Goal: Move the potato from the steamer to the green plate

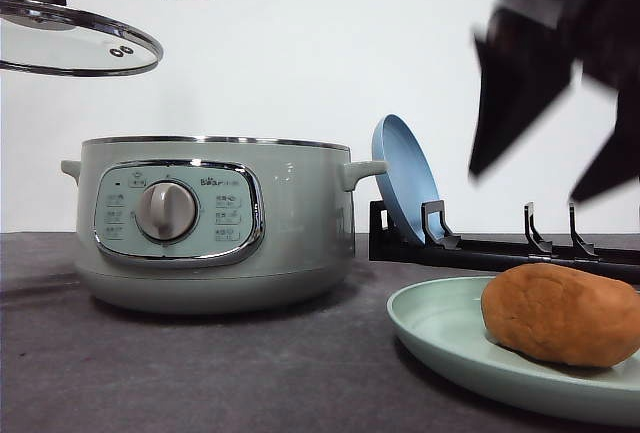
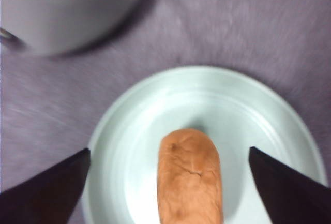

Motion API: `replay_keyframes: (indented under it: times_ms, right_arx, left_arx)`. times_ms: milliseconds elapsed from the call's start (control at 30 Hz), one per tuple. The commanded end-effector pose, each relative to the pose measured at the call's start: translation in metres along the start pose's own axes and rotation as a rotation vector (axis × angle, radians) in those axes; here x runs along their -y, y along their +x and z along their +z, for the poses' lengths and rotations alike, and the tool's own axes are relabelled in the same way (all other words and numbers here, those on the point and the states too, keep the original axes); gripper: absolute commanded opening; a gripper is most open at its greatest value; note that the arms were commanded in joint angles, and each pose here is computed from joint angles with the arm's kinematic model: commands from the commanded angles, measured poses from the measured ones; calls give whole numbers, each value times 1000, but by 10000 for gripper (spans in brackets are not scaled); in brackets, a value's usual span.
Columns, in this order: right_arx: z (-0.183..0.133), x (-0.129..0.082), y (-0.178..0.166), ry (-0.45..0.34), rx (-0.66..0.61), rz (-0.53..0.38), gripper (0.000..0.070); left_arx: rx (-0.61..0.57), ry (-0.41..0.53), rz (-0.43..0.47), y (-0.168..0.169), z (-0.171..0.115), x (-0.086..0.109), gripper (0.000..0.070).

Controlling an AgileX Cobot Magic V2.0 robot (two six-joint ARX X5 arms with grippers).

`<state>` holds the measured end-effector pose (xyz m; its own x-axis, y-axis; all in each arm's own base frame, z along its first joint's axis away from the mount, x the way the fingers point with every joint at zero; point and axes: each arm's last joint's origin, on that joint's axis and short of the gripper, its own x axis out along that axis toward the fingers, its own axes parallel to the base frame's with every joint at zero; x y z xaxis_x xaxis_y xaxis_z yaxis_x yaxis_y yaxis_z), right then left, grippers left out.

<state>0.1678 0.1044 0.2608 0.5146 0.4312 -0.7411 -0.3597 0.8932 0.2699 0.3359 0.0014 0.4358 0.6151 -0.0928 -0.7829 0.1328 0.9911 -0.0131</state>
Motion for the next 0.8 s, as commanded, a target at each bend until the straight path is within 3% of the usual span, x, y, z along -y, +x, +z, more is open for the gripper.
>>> replay_keyframes:
  times_ms: [0, 400, 767]
  right_arx:
    - [8, -6, -21, -2, 30, 12, 700]
    - [12, -22, -167, -89, 287, 82, 700]
    - [-15, -19, -215, -98, 428, 122, 700]
  left_arx:
    - [98, 16, 4, -20, 7, 2, 0]
    - [97, 14, 2, -20, 6, 2, 0]
    - [99, 18, -7, -20, 7, 6, 0]
